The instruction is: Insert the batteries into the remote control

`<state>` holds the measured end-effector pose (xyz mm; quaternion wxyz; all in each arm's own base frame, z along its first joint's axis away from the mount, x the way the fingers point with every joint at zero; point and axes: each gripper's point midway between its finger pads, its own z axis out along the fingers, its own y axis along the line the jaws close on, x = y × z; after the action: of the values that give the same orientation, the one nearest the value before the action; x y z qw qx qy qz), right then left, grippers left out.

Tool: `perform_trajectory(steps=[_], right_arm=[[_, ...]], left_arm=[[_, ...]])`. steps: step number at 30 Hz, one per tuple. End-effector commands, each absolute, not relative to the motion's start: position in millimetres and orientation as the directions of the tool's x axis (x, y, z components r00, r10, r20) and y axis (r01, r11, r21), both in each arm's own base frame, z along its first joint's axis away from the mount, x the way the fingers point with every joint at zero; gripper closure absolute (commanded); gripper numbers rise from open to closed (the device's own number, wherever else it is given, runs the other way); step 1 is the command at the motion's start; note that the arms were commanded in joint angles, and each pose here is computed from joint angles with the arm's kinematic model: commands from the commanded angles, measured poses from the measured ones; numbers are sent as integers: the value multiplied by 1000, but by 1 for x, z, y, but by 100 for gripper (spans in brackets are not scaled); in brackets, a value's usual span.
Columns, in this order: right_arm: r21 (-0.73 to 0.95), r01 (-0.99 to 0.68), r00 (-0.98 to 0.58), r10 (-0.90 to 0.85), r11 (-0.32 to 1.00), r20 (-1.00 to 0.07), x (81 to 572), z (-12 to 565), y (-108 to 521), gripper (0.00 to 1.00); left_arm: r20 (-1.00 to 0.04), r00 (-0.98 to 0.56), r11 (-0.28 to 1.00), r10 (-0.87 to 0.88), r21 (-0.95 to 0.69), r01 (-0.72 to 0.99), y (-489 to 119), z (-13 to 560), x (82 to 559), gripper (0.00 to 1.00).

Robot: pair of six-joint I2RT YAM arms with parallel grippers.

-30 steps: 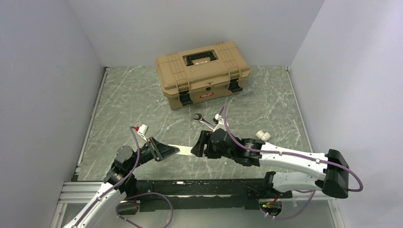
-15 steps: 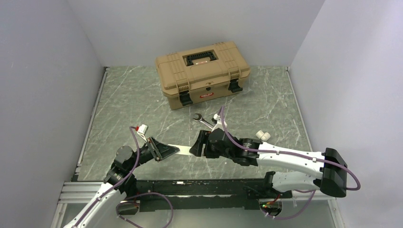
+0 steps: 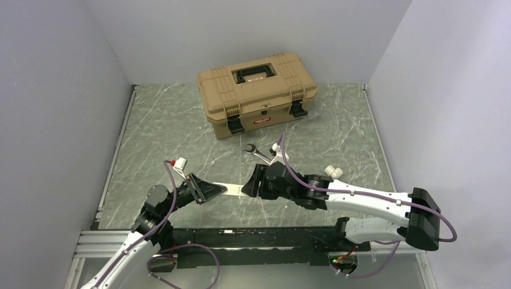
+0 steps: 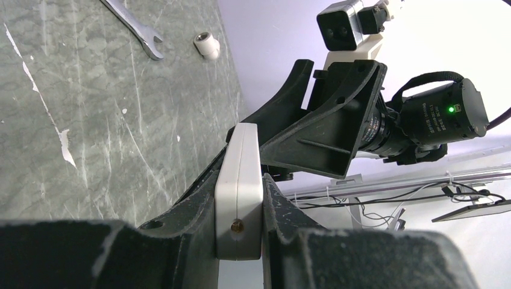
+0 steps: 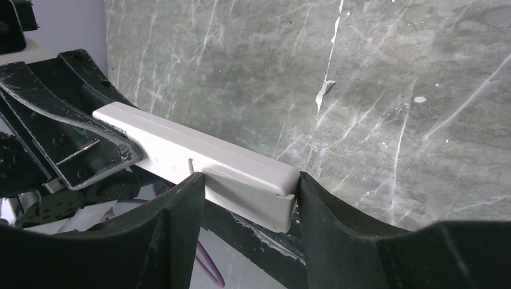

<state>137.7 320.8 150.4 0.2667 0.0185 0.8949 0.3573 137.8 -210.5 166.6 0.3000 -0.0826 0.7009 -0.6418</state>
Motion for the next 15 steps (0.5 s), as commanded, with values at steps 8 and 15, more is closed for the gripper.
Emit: perform_trajectory(steps=[8,15], right_arm=[[654,-158,-853,231,740,-468,136,150,317,52],[656,-155,-851,237,739,-469,135,149,313,54]], left_arm=[[-329,-808,120,-489,-943,311,-213,172,132,100],[-316,-812,102,-492,-946,306,-213,172,132,100]])
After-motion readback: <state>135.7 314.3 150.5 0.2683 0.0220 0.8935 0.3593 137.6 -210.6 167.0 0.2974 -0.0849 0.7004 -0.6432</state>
